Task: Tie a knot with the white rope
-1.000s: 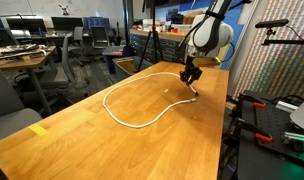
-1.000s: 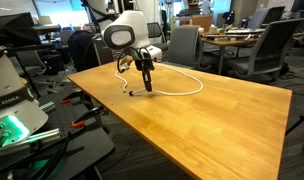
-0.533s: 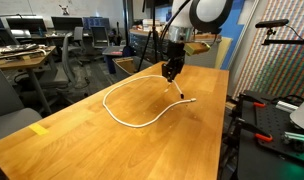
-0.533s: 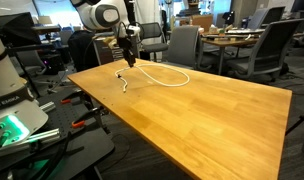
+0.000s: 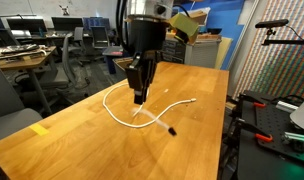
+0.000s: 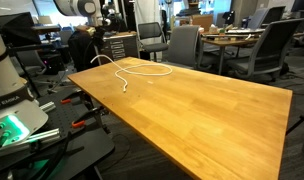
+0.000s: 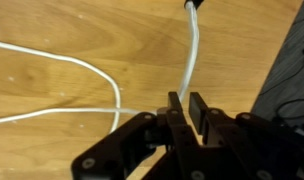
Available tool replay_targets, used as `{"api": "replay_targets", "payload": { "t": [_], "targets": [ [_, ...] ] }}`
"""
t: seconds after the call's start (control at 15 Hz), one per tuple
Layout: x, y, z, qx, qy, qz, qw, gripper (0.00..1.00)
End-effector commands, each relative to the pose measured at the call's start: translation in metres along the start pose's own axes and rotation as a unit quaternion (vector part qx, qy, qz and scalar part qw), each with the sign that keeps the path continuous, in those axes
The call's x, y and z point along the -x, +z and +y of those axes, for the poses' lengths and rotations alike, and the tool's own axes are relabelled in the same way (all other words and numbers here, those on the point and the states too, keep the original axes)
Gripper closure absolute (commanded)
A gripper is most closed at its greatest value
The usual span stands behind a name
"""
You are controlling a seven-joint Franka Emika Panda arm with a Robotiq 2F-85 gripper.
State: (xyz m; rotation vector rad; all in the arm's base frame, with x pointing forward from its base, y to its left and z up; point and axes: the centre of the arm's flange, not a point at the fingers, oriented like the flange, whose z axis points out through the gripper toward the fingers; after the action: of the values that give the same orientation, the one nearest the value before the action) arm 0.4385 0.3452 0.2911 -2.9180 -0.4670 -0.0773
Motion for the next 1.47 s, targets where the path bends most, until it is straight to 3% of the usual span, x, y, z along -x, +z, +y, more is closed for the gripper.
{"api": "replay_targets", "payload": {
  "t": [0.0, 0.2, 0.4, 0.53, 0.73, 0.8, 0.93, 1.07, 1.4],
  "targets": [
    [-0.034, 0.012, -0.02, -0.047, -0.068, -0.024, 0.9963, 0.48],
    [-0.031, 0.012, 0.027, -0.056, -0.058, -0.01, 0.9967, 0.26],
    [-0.005, 0.007, 0.114, 0.006, -0.056, -0.005, 0.9984, 0.04],
    [0.016, 0.001, 0.168, 0.074, -0.047, -0.01, 0.9961, 0.0],
    [0.053, -0.017, 0.246, 0.141, -0.106, -0.03, 0.9838, 0.0],
    [0.022, 0.009, 0.218, 0.106, -0.076, -0.042, 0.9905, 0.0],
    [0.04, -0.001, 0.247, 0.127, -0.085, -0.05, 0.9869, 0.0],
    [0.044, -0.003, 0.245, 0.116, -0.104, -0.048, 0.9865, 0.0],
    [0.061, 0.054, 0.276, 0.119, -0.132, -0.066, 0.9819, 0.0]
  ]
}}
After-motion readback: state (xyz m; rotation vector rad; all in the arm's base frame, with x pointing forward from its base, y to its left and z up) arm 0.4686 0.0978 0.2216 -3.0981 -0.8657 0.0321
